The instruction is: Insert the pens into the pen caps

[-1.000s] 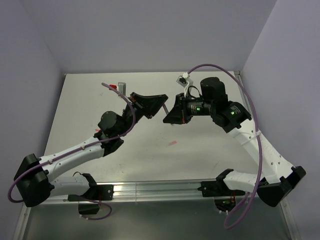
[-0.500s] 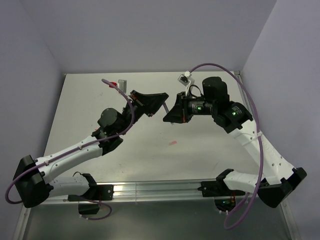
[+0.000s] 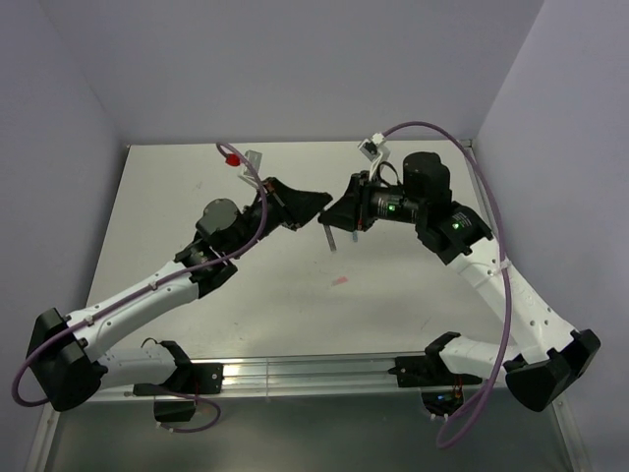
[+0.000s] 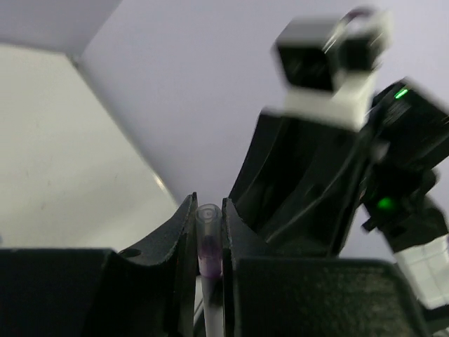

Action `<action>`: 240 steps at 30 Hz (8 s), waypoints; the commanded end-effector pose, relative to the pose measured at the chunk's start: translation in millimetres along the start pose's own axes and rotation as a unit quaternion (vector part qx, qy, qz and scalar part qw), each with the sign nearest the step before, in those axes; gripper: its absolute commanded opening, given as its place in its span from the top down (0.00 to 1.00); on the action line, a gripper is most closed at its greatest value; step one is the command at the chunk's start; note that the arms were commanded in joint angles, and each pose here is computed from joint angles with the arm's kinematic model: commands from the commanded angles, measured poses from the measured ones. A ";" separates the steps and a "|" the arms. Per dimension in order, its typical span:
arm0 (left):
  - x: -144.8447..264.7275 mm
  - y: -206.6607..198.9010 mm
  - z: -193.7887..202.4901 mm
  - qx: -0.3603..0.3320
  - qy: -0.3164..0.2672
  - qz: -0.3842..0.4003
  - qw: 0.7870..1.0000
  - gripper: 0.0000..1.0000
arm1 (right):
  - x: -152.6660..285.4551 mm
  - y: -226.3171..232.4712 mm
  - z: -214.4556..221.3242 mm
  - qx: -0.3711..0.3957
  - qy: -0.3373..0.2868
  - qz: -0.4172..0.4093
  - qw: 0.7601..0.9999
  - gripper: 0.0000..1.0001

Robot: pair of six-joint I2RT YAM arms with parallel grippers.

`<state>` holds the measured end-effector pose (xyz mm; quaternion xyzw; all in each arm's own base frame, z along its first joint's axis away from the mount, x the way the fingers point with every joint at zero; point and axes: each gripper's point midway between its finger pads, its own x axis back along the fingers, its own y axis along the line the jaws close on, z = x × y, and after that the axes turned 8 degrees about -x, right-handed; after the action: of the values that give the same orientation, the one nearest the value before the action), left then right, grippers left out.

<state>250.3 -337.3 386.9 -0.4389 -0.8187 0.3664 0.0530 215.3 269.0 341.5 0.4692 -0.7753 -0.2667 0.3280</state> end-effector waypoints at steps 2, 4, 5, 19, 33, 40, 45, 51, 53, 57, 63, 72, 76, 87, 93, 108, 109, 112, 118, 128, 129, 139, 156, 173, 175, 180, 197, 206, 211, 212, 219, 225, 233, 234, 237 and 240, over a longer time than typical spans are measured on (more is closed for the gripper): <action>7.3 11.2 38.2 -0.007 0.101 -0.001 0.995 1.00 | 17.7 26.2 -54.8 0.067 -0.121 -0.024 0.990 0.61; 6.1 15.2 33.6 -0.008 0.099 -0.007 0.995 1.00 | 17.6 23.8 -52.3 0.066 -0.119 -0.022 0.990 0.59; 5.7 15.3 31.6 -0.009 0.097 -0.007 0.995 1.00 | 16.7 23.2 -50.2 0.065 -0.116 -0.022 0.991 0.58; 2.5 30.5 2.3 -0.018 0.073 -0.027 0.997 1.00 | 11.1 -7.9 -15.4 0.047 -0.086 0.009 0.995 0.52; -47.0 117.6 15.8 -0.046 0.124 -0.167 0.977 1.00 | 26.3 -75.3 -22.4 0.000 -0.148 0.187 0.971 0.52; -70.0 215.0 70.3 -0.053 0.187 -0.288 0.938 1.00 | 61.5 -101.1 -26.7 -0.013 -0.205 0.284 0.937 0.51; -80.8 279.4 104.0 -0.063 0.208 -0.372 0.902 1.00 | 75.9 -104.4 -25.9 -0.013 -0.219 0.307 0.926 0.50; -82.1 303.7 113.1 -0.125 0.164 -0.423 0.883 1.00 | 87.4 -102.9 -24.3 -0.007 -0.239 0.309 0.920 0.50; -88.3 296.1 104.7 -0.141 0.122 -0.412 0.892 1.00 | 88.9 -101.4 -22.9 -0.005 -0.240 0.306 0.921 0.49; -83.5 305.6 120.7 -0.147 0.136 -0.441 0.875 0.99 | 90.4 -104.0 -19.8 -0.004 -0.234 0.313 0.920 0.49; -83.9 309.7 142.0 -0.170 0.144 -0.452 0.863 0.96 | 89.5 -104.5 -15.8 -0.005 -0.237 0.305 0.923 0.49; -91.8 324.6 155.0 -0.182 0.166 -0.461 0.853 0.80 | 90.4 -106.4 -14.1 -0.001 -0.232 0.310 0.922 0.49; -91.0 328.0 159.4 -0.184 0.174 -0.463 0.849 0.69 | 89.4 -107.0 -13.4 0.000 -0.231 0.309 0.923 0.49; -85.6 327.6 146.6 -0.183 0.171 -0.471 0.846 0.56 | 88.4 -106.8 -13.7 0.002 -0.229 0.308 0.923 0.49; -45.7 309.6 91.9 -0.144 0.115 -0.507 0.842 0.62 | 84.2 -108.8 -11.0 0.003 -0.220 0.306 0.926 0.49; 214.0 314.8 7.1 -0.004 -0.069 -0.765 0.640 0.60 | 58.9 -121.7 4.1 0.002 -0.182 0.286 0.941 0.48; 226.9 316.9 7.7 0.004 -0.075 -0.775 0.627 0.59 | 57.3 -121.5 4.6 0.002 -0.180 0.283 0.942 0.48; 253.9 326.8 15.0 0.043 -0.086 -0.800 0.593 0.53 | 54.4 -125.8 6.4 0.002 -0.175 0.286 0.942 0.48; 286.9 349.2 21.3 0.085 -0.097 -0.827 0.547 0.55 | 47.5 -125.6 12.8 0.000 -0.160 0.273 0.949 0.48; 283.7 374.3 34.5 0.097 -0.069 -0.839 0.531 0.56 | 50.8 -125.8 16.3 0.001 -0.160 0.274 0.948 0.48; 281.8 375.7 36.7 0.102 -0.069 -0.837 0.533 0.56 | 50.5 -126.1 17.0 0.001 -0.159 0.274 0.949 0.48; 273.2 393.0 45.2 0.105 -0.054 -0.836 0.536 0.56 | 54.2 -125.4 19.5 0.005 -0.157 0.276 0.948 0.48; 264.4 405.4 65.0 0.134 -0.022 -0.826 0.547 1.00 | 52.6 -125.9 25.8 0.004 -0.145 0.271 0.951 0.48; 25.4 142.7 -8.1 0.074 -0.029 -0.239 0.968 1.00 | 8.7 -34.7 17.2 0.003 -0.086 0.023 0.996 0.47; 20.8 115.9 -6.7 0.070 -0.028 -0.191 0.979 1.00 | 6.6 -32.1 13.4 0.000 -0.089 0.017 0.996 0.47; 16.8 72.5 -4.4 0.060 -0.028 -0.104 0.992 1.00 | 2.8 -26.2 0.5 -0.005 -0.106 0.006 0.994 0.47; 10.6 29.0 11.2 0.045 -0.008 -0.026 0.999 1.00 | -8.5 -19.8 -13.6 -0.018 -0.109 -0.013 0.994 0.47; 0.4 19.1 16.5 0.046 -0.010 -0.011 0.999 1.00 | -9.4 -17.3 -11.9 -0.029 -0.107 -0.023 0.994 0.50; -6.4 8.0 16.3 0.047 -0.011 0.005 0.999 1.00 | -9.3 -15.7 -10.9 -0.033 -0.105 -0.027 0.994 0.54; -7.6 6.8 18.4 0.049 -0.009 0.006 0.999 1.00 | -9.5 -15.8 -10.1 -0.035 -0.104 -0.028 0.994 0.55; -10.8 2.6 21.3 0.048 -0.006 0.012 0.999 1.00 | -8.5 -16.0 -8.4 -0.036 -0.104 -0.028 0.994 0.62; -9.1 -0.8 24.9 0.052 -0.003 0.022 0.998 1.00 | -10.5 -18.4 -7.3 -0.042 -0.101 -0.026 0.994 0.74; -6.4 -1.7 28.5 0.040 0.011 0.021 0.999 1.00 | -7.8 -23.1 -10.9 -0.045 -0.111 -0.005 0.993 1.00; -6.3 1.0 31.1 0.037 0.017 0.013 0.999 0.96 | -7.4 -23.5 -10.9 -0.045 -0.112 -0.003 0.993 1.00; -3.2 9.5 30.7 0.023 0.018 -0.010 1.000 0.76 | -4.1 -24.5 -12.6 -0.044 -0.118 0.007 0.992 1.00; 1.3 11.5 24.3 0.000 0.016 -0.025 1.000 0.59 | 0.2 -26.8 -13.7 -0.043 -0.126 0.022 0.991 1.00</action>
<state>254.5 -352.8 330.1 -0.4151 -0.8221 0.3739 0.1093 238.3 261.2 296.4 0.3951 -0.7912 -0.3541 0.3043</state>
